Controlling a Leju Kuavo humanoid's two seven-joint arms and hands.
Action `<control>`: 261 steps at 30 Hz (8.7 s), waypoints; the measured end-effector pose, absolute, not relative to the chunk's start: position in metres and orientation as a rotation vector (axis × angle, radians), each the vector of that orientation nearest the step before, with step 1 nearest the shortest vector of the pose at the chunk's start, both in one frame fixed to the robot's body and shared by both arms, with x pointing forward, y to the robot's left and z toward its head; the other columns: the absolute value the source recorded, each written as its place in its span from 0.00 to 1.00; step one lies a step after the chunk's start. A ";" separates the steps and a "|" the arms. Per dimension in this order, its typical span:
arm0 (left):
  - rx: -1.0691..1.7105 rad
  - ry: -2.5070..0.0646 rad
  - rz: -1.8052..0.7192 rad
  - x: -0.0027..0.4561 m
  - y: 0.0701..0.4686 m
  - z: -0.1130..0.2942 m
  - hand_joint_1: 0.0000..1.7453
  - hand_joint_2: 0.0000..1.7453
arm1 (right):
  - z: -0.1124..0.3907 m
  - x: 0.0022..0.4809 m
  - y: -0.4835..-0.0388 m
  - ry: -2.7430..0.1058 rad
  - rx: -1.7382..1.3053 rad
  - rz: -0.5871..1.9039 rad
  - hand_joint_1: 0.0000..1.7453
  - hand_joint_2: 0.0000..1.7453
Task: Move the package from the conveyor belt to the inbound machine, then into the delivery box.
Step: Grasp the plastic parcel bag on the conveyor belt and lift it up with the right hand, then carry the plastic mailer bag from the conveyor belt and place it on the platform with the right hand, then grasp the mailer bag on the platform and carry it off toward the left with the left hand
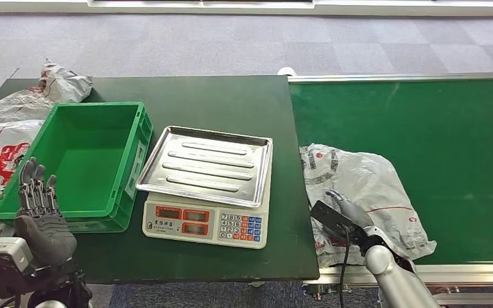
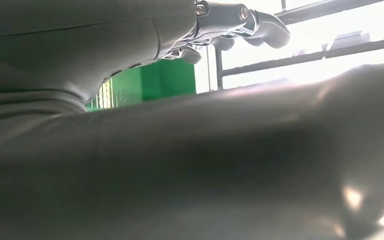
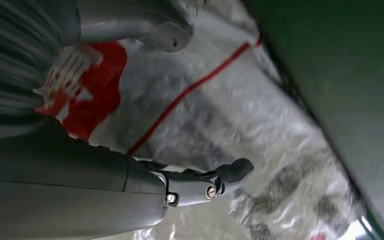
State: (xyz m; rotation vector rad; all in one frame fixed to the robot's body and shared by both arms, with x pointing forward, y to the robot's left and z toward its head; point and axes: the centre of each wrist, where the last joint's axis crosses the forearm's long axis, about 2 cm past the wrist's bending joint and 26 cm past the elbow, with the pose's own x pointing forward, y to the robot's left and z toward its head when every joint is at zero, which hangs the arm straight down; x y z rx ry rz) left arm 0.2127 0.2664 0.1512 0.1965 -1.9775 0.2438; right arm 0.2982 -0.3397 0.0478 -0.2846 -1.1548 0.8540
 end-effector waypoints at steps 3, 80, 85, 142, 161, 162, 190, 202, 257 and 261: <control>0.193 -1.974 0.241 0.214 0.265 0.151 0.00 0.00 | 0.037 0.297 -0.329 -1.112 -0.216 0.863 0.00 1.00; 0.147 -1.977 0.288 0.195 0.265 0.147 0.00 0.00 | 0.189 0.336 -0.398 -1.300 -1.270 1.049 1.00 1.00; 0.137 -1.991 0.297 0.200 0.264 0.145 0.00 0.00 | 0.251 0.383 -0.379 -1.465 -1.417 1.075 1.00 1.00; 0.041 -1.983 0.331 0.229 0.253 0.138 0.00 0.00 | 0.295 0.400 -0.040 -2.054 -0.620 1.484 0.00 1.00; 0.026 -1.957 0.289 0.228 0.249 0.134 0.00 0.00 | 0.259 0.412 -0.062 -1.942 -0.812 1.509 0.00 0.00; 0.026 -1.956 0.289 0.228 0.249 0.134 0.00 0.00 | 0.260 0.412 -0.063 -1.953 -0.840 1.509 0.00 0.00; 0.014 -1.937 0.301 0.228 0.247 0.127 0.00 0.00 | 0.328 0.436 -0.088 -2.116 -0.822 1.351 0.00 0.00; 0.030 -1.955 0.328 0.225 0.247 0.125 0.00 0.00 | 0.357 0.439 -0.126 -2.293 -0.642 0.919 0.00 0.00; 0.653 -1.496 -1.465 0.455 0.297 0.288 0.00 1.00 | 0.257 0.169 -0.276 -2.663 -1.176 -0.327 0.00 1.00; 0.522 -1.420 -1.585 0.464 0.262 0.278 0.00 1.00 | 0.255 0.170 -0.280 -2.653 -1.176 -0.334 0.00 1.00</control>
